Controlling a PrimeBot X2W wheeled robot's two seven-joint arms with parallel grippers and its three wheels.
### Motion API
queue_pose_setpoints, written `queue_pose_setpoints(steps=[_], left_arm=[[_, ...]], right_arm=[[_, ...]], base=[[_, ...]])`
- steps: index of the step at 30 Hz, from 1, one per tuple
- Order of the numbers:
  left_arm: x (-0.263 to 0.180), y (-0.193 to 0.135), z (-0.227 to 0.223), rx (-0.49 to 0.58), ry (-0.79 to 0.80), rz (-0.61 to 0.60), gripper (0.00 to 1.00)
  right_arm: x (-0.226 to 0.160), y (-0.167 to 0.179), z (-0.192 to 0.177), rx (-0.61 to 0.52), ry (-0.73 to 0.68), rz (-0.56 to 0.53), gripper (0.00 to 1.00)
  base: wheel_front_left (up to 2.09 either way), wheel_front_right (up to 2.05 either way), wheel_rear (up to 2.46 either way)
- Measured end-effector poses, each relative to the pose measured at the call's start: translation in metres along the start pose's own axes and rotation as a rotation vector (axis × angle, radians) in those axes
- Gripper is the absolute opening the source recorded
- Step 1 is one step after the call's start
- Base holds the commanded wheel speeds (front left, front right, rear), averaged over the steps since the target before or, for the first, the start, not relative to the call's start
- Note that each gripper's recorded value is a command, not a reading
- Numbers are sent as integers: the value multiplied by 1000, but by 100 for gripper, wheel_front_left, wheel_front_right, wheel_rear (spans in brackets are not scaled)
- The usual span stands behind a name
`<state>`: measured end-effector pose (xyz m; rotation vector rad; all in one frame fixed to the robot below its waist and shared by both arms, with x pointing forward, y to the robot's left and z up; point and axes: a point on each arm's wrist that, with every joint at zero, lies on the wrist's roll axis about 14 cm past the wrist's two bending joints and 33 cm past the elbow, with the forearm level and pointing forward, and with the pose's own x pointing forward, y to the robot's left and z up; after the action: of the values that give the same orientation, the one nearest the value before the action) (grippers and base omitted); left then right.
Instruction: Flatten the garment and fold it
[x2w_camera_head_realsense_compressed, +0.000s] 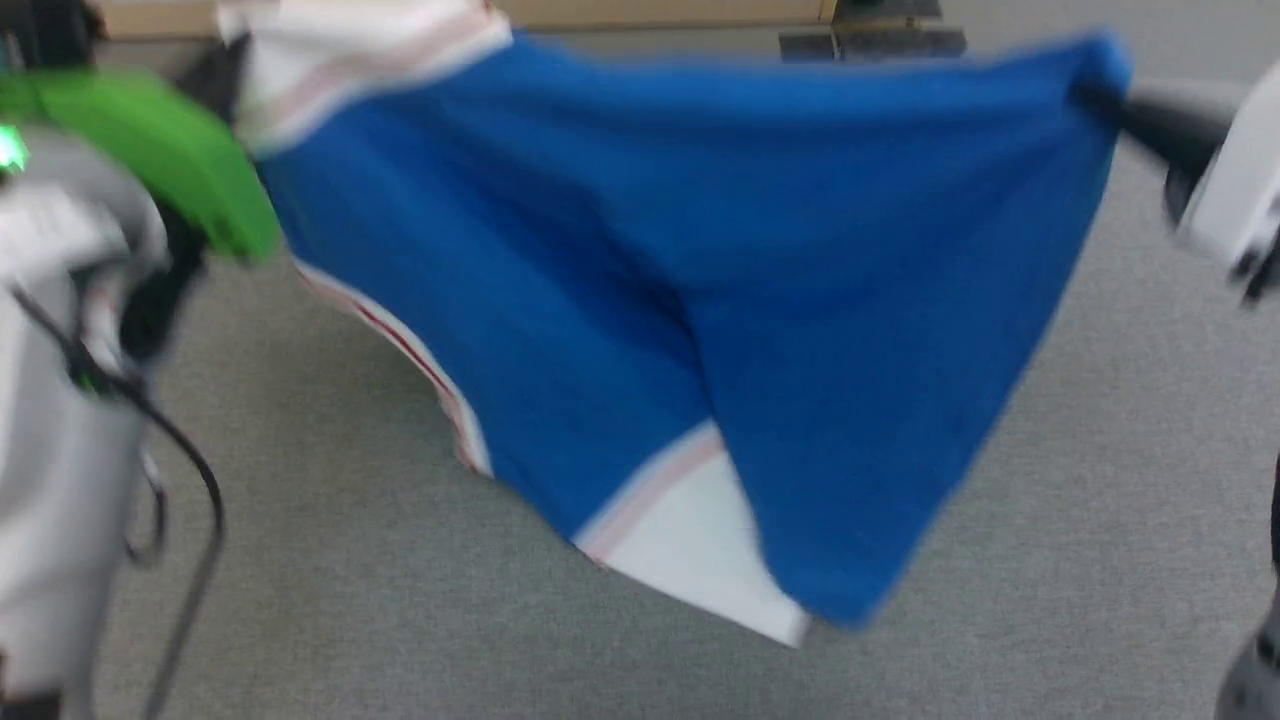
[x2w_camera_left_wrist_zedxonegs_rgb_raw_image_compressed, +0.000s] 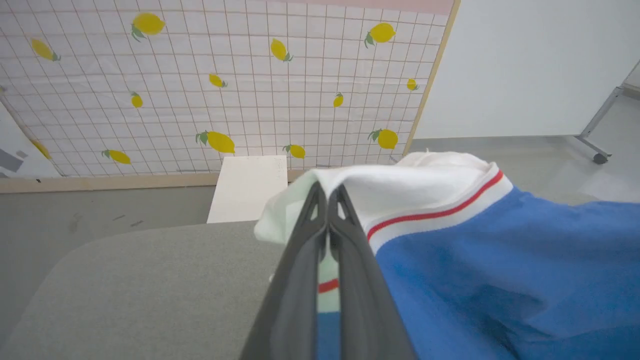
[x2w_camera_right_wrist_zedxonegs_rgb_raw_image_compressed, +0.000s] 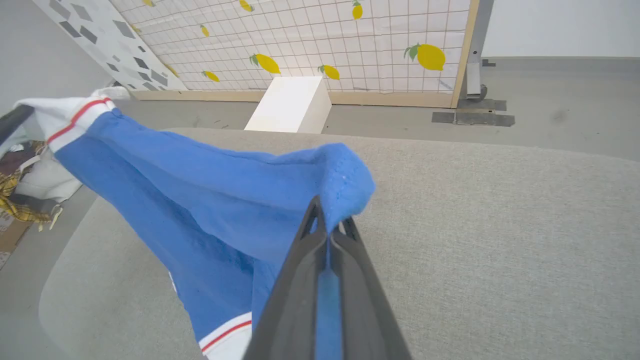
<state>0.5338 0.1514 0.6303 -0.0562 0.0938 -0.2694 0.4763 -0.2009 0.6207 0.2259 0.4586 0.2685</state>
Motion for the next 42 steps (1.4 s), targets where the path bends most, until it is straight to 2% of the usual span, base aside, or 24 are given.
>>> queue_pose_setpoints(steps=[7,12,18,22,30,36,42], left_arm=[[66,32,84,120,-138,124,0],[100,34,130,194,-262,159,0],[119,26,187,280,-498,166,0],[127,26,198,301,-618,172,0],[151,32,150,291,-557,135,0],[153,30,59,246,-388,68,0],[115,29,-12,151,-284,49,0]], right_arm=[[46,7,95,-24,-183,-28,0],[66,1,149,-37,-347,-75,0],[79,-4,197,-39,-551,-96,0],[90,-9,209,-34,-643,-99,0],[122,-19,189,23,-628,-69,0],[143,-28,122,74,-495,-33,0],[129,-32,49,160,-400,9,0]], base=[[0,0,0],[0,0,0],[0,0,0],[0,0,0],[0,0,0],[0,0,0],[0,0,0]])
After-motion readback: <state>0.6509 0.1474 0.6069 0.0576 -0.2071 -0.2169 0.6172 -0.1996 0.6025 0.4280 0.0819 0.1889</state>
